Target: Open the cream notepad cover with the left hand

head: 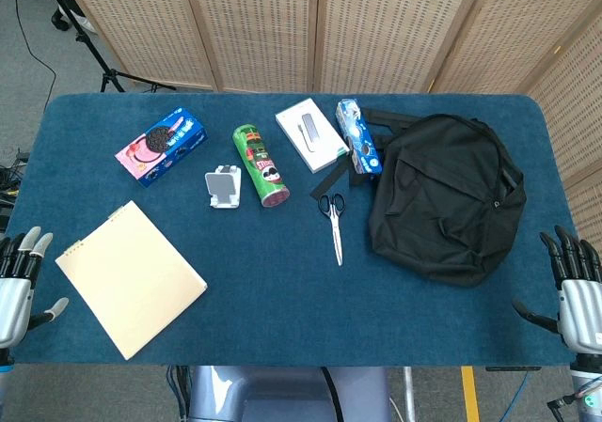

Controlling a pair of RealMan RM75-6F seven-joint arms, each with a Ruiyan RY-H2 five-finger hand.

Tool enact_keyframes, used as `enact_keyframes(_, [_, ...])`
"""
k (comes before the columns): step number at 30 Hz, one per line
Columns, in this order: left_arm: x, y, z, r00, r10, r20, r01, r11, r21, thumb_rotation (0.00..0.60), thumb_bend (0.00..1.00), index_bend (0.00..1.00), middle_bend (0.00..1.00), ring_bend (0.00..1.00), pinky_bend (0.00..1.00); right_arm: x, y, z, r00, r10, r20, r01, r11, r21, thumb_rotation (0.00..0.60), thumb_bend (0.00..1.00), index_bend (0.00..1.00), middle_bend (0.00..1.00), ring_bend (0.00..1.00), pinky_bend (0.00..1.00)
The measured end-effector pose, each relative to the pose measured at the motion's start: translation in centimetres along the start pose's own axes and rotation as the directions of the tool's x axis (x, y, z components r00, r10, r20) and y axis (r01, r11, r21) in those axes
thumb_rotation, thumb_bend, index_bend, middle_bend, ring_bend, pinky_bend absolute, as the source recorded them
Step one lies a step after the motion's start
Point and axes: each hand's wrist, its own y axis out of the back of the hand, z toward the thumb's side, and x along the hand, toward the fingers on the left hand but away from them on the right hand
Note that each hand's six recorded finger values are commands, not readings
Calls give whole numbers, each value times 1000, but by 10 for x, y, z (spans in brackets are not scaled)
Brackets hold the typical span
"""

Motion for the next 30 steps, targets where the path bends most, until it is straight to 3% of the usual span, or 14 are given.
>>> enact_keyframes(10, [-5,4,0,999,29,28,-28,999,-17,600,57,0,0,0,0,2,1,0,1000,8,-5,-8,1000,-14,600,156,47,0,0,0])
enact_keyframes(16, [-18,-13,12,990,-64,122,69,997,-36,600,95,23,0,0,0,2,-1,-1,1000,19,0,-19,1000,-21,600,156,47,0,0,0])
enact_keyframes(20, [-28,-31,23,963,-130,238,146,988,-52,600,112,113,0,0,0,1,0,-2,1000,16,8,-16,1000,-24,600,156,47,0,0,0])
enact_keyframes(24, [-42,-51,23,921,-188,340,220,974,-57,600,172,190,0,0,0,1,0,-2,1000,19,8,-19,1000,-22,600,156,47,0,0,0])
enact_keyframes(30, [-62,-77,22,869,-254,425,296,955,-34,600,227,285,0,0,0,1,-2,-2,1000,24,8,-23,999,-22,600,156,47,0,0,0])
